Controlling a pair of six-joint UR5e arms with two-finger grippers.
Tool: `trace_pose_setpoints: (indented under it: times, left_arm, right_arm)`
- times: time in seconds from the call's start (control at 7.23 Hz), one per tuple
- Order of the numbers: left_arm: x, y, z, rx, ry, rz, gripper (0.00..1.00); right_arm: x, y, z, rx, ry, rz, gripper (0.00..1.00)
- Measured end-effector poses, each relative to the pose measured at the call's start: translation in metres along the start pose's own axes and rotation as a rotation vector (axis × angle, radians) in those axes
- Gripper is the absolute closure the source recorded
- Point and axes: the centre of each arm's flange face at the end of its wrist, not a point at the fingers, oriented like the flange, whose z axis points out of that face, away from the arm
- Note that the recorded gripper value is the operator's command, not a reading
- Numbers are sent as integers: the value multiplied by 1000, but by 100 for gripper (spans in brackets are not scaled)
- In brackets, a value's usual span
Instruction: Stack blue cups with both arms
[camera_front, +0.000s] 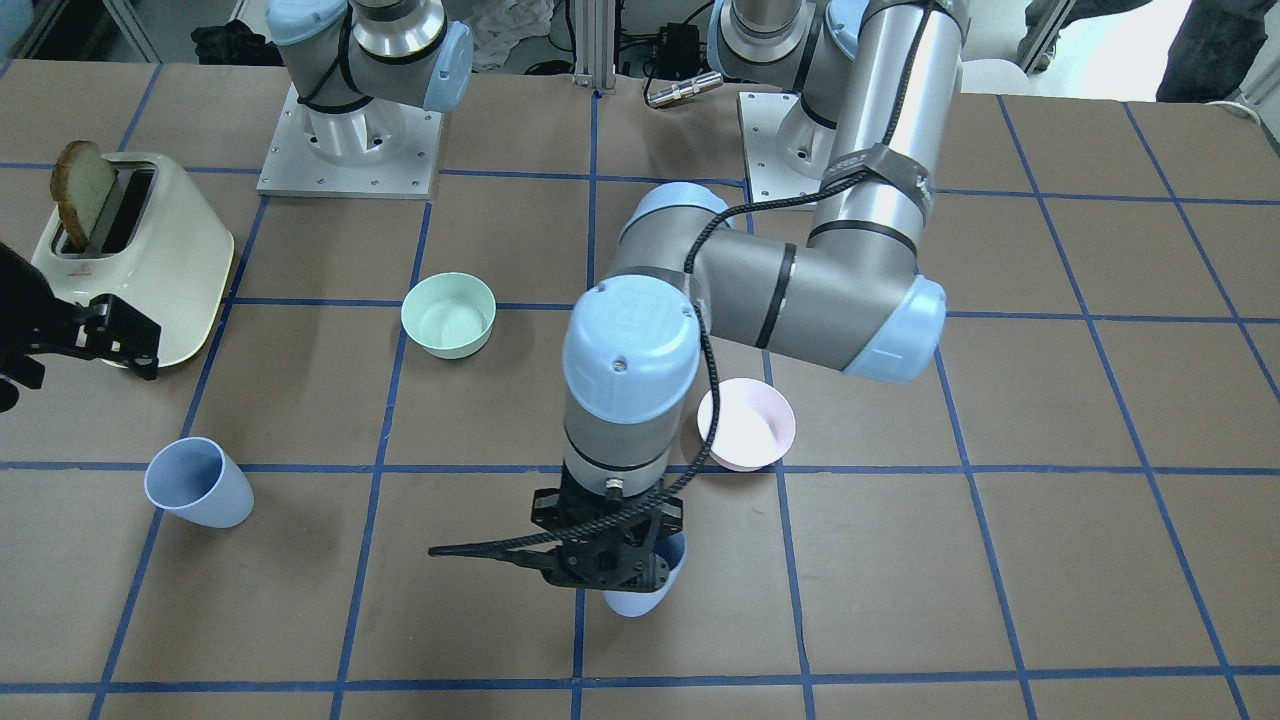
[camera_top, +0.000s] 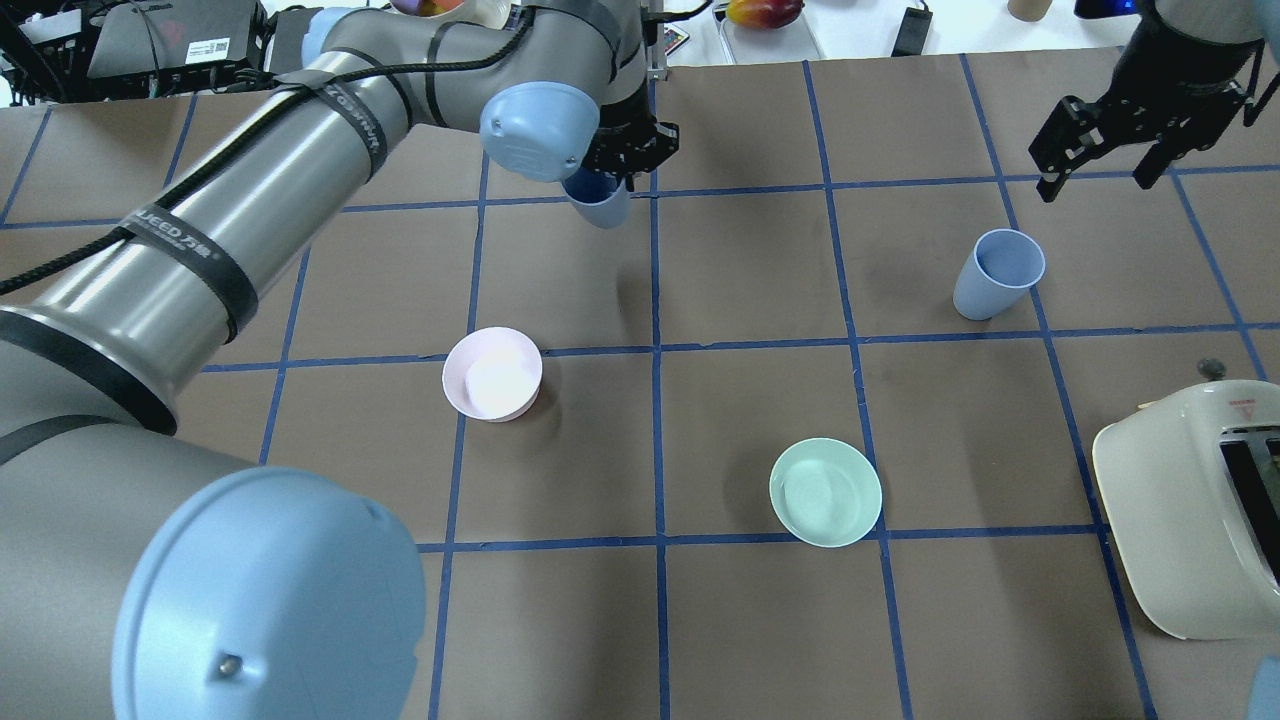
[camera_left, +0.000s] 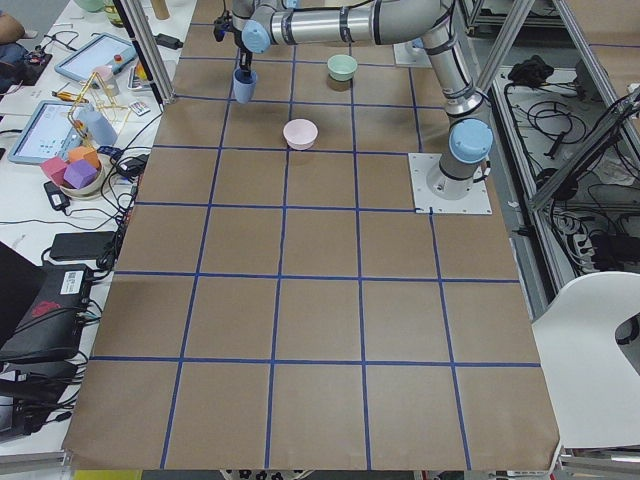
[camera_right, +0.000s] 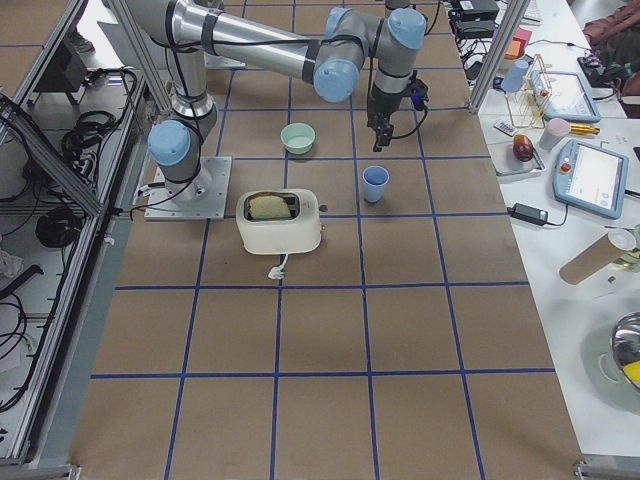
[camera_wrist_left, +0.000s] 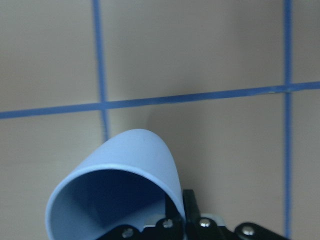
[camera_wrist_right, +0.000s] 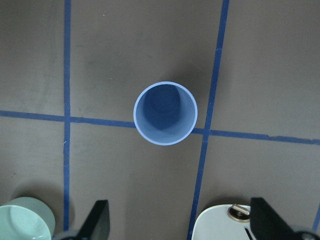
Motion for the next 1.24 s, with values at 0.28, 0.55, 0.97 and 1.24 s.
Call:
trace_pose_setpoints:
  times: [0.28, 0.55, 0.97, 1.24]
  left_arm:
    - [30, 14, 18, -23, 0, 45, 100]
    - [37, 28, 27, -109, -22, 63, 100]
    - [45, 47, 46, -233, -13, 72, 1]
    - [45, 53, 53, -249, -5, 72, 0]
  right_arm:
    - [27, -22, 37, -5, -13, 14, 0]
    - [39, -46, 74, 1, -16, 22, 0]
    - [44, -61, 120, -34, -36, 29, 0]
    - [40, -57, 136, -60, -56, 27, 0]
